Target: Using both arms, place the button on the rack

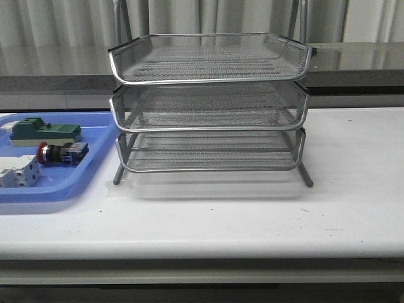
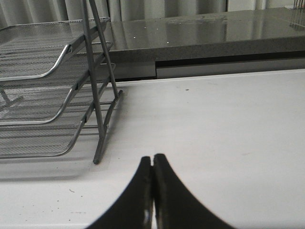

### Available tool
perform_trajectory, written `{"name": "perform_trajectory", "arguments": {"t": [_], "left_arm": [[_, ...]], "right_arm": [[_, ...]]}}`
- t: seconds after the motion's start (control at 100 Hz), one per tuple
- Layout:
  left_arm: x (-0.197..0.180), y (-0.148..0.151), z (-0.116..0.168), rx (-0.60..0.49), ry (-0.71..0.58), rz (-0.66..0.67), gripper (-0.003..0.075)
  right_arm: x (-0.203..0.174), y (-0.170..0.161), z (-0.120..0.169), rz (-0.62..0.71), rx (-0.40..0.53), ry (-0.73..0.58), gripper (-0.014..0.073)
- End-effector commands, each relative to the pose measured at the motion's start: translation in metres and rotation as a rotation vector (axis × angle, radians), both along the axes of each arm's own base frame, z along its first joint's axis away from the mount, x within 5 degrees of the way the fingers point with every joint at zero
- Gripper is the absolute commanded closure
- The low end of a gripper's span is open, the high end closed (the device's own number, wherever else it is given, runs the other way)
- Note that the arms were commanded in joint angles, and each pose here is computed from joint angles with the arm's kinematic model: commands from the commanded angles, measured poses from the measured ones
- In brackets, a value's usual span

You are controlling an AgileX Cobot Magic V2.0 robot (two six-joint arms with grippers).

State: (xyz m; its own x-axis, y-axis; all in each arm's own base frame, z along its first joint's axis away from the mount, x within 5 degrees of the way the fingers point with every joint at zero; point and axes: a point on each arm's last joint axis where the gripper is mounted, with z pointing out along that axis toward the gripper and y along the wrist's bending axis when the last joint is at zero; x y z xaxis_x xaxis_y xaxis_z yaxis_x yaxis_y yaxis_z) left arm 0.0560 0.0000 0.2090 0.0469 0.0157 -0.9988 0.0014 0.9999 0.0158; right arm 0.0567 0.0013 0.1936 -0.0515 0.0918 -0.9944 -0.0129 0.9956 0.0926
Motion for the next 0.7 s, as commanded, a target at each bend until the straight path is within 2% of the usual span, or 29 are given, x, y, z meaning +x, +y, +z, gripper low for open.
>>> {"name": "perform_trajectory", "arguments": {"t": [0.0, 0.3, 0.52, 0.69], "left_arm": [[-0.001, -0.001, -0.007, -0.015, -0.063, -0.012, 0.0740], [-0.001, -0.001, -0.007, -0.015, -0.063, -0.012, 0.0740], [-0.001, -0.001, -0.007, -0.015, -0.063, -0.012, 0.0740], [-0.001, -0.001, -0.007, -0.015, -0.063, -0.012, 0.0740]], "right_arm": [[-0.002, -0.001, 0.014, -0.006, -0.006, -0.121, 0.0655], [-0.003, -0.001, 0.017, -0.007, -0.006, -0.137, 0.0655], [-0.009, 0.000, 0.049, -0.005, -0.007, -0.200, 0.0655], [-0.008, 0.000, 0.069, -0.001, -0.008, -0.159, 0.0655]]}}
